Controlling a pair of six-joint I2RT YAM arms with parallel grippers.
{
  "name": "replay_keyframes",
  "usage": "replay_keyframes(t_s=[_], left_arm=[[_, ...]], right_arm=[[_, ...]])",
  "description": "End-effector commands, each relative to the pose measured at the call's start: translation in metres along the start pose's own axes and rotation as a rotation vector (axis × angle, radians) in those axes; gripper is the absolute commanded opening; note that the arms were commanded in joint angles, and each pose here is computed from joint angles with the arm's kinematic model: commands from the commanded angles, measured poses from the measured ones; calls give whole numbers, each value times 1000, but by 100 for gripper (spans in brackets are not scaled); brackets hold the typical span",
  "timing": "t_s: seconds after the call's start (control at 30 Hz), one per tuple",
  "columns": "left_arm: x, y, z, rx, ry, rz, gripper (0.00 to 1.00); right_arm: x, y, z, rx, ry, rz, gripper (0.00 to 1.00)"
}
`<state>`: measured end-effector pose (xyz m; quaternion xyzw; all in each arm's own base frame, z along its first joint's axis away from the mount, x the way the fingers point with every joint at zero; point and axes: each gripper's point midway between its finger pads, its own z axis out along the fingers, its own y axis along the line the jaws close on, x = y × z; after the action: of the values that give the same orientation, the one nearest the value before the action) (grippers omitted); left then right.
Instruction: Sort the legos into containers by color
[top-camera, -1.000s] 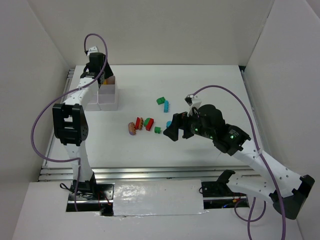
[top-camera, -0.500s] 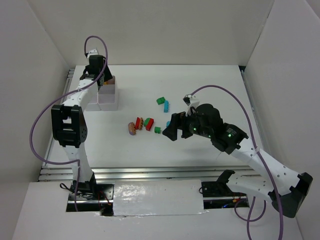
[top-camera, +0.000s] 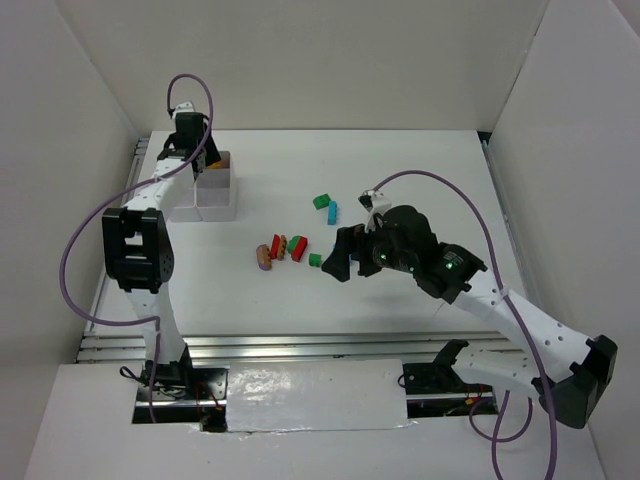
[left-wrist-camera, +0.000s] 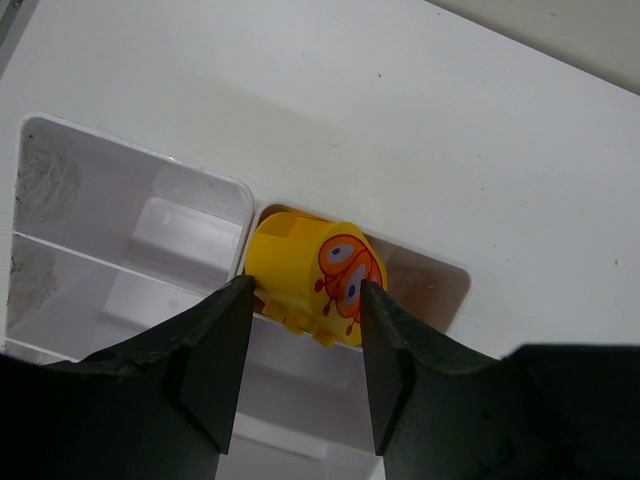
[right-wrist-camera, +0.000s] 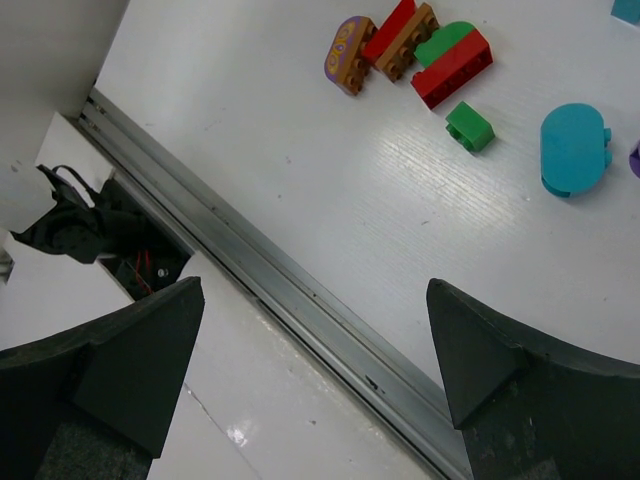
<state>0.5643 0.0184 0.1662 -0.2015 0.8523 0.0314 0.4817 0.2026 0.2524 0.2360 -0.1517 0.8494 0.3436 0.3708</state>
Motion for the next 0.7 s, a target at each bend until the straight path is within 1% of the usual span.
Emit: replay_keyframes(t_s=[0.0,0.1,0.2,0.3,0.4,0.57,0.63,0.67], left_arm=[[-23,-7,-6,36,-64,-9,59],[-19,-7,-1,39,-37,-12,48],[-15,-9,-3,56,-31,-25,45],[-20,-12,-11,81,-56,-48,43],[-17,-13,-8,88,-44,-49,35],[-12,-13,-8,88,-29,-58,31],[-16,-12,-14,93,-46,-69,33],[-17,-13,-16,96,-50,-70,38]], right_arm=[[-26,15,-4,-51,-71,-26,100],[-26,15,-2,-50,-70,-27,100],[-25,15,1,-52,-66,-27,100],[-26,16,3,-57,-63,-27,100],[-25,16,4,-59,-59,-26,100],[-25,16,4,-59,-62,-28,100],[-25,16,5,-60,-62,-28,100],[-25,15,5,-59,-62,-28,100]])
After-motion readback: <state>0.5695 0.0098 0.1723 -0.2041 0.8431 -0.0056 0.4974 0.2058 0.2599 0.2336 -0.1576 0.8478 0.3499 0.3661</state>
